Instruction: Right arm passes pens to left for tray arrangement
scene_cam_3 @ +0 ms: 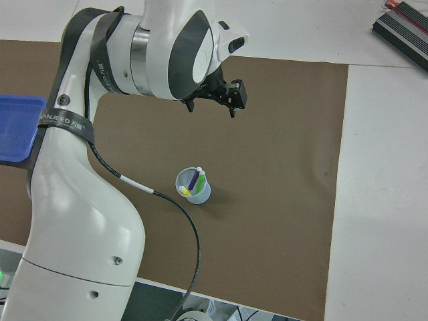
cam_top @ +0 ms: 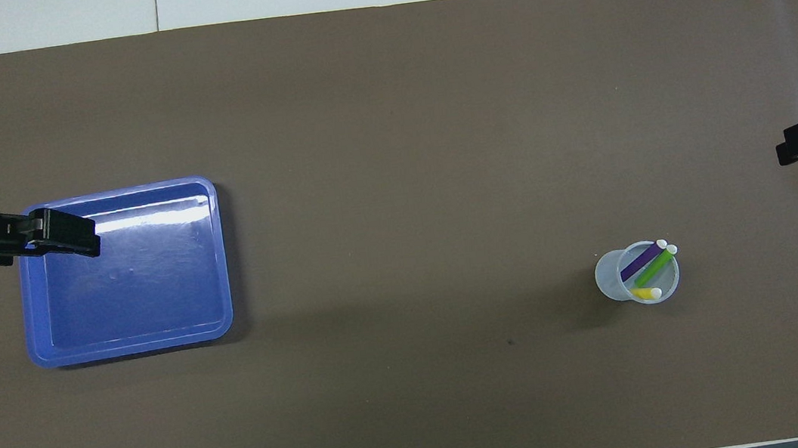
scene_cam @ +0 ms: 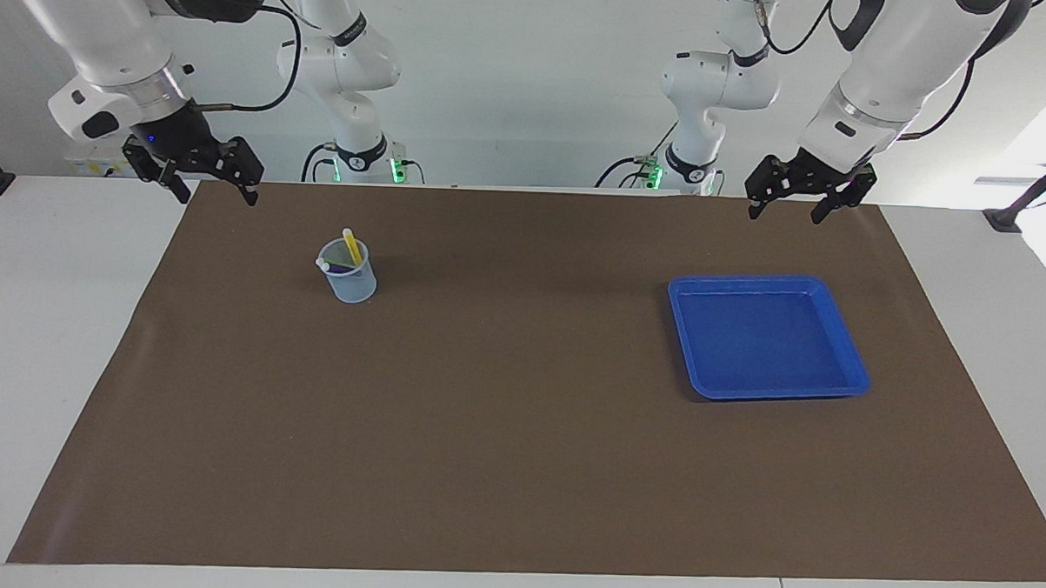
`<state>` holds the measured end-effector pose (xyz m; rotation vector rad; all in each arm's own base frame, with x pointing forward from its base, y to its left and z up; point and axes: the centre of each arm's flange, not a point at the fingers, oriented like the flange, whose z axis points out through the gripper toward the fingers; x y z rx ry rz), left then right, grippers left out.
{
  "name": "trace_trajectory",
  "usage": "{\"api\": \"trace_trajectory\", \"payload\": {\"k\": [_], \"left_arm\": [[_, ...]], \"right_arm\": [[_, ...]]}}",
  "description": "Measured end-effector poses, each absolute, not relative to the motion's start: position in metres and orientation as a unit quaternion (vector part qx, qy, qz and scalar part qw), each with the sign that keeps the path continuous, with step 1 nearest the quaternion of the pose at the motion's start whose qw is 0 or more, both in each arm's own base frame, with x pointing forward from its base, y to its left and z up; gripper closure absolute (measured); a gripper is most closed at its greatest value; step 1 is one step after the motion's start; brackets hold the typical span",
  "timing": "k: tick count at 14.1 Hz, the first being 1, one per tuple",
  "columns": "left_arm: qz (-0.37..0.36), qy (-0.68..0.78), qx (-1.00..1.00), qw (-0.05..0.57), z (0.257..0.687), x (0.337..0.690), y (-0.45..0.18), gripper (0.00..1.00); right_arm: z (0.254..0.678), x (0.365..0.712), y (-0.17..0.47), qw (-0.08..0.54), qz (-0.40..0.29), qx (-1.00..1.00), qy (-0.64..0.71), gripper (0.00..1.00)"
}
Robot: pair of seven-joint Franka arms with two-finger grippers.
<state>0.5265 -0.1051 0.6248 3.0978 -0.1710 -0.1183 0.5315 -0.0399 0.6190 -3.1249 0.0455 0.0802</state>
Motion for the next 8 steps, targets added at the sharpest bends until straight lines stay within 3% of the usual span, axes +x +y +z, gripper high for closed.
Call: {"api": "trace_trajectory", "payload": {"k": [8], "left_arm": [[-0.038,-0.055,0.998,0.018,0.6248,0.5265,-0.1051,0.0]], "right_arm": [[0.6192,0.5318,-0.0345,0.008,0.026,-1.0,0.01,0.0]]}}
